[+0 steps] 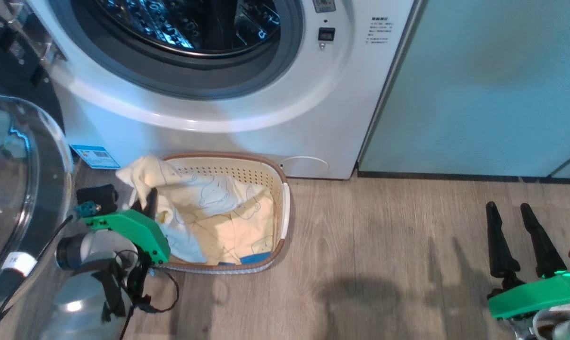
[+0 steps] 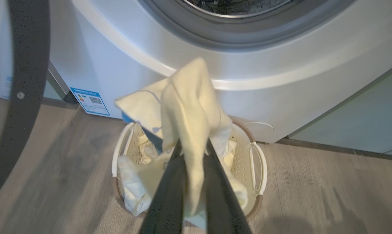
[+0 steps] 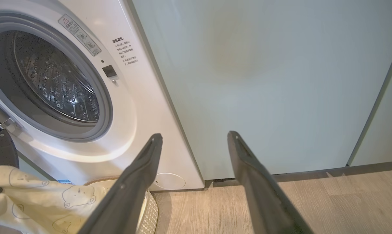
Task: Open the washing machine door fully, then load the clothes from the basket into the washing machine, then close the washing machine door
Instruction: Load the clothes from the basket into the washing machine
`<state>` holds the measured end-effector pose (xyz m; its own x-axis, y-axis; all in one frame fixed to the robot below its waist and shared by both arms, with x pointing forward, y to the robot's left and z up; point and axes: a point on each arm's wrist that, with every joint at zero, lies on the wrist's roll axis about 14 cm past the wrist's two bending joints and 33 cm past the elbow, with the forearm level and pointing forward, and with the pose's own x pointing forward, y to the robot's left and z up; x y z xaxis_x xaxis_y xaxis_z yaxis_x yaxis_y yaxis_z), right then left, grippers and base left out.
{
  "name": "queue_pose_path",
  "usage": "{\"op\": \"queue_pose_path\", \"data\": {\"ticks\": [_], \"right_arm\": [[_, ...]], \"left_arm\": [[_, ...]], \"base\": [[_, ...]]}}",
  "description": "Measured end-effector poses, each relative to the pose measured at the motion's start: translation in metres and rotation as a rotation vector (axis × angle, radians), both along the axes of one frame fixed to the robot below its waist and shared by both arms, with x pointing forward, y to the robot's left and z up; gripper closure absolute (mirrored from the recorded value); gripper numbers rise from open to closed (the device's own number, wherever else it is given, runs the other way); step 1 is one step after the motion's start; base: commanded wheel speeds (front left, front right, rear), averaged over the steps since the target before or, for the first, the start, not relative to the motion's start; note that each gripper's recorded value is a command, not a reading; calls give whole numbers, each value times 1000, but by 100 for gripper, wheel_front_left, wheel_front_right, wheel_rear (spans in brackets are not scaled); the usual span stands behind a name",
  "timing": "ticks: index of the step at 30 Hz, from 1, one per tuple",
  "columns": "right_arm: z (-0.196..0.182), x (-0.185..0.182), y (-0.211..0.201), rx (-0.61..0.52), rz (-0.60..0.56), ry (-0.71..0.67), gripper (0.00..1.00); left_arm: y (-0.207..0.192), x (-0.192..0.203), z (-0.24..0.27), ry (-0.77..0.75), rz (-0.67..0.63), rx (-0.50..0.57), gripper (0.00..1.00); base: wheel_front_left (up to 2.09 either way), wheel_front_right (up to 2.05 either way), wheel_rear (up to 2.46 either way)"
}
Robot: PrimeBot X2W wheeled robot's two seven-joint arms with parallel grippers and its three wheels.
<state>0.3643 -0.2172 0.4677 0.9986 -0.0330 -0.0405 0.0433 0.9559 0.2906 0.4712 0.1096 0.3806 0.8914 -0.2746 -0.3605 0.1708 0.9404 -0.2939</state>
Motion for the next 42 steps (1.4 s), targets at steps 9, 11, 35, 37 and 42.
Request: {"op": "queue_pose_path", "data": {"ticks": [9,11,35,37,42], "right_arm": [[12,-6,1,-2,8,-36,0],[10,-10,2,0,9,-31,0],[12,-14,-2,1,-3,-38,0],[12,-14,-2,1,-4,-38,0],[12,-15,-3,2,-8,-37,0]], "left_arm": [[17,-15,41,-150,41,-29,100],[21,-17,50,-183,59,-42,100],[19,-23,90,-322,81,-99,100],[17,-23,91,-328,71,-93,100],[8,-24,93,-333,33,-88,100]], "base": [[0,0,0],[0,0,0],[0,0,0],[0,0,0],[0,0,0]]}}
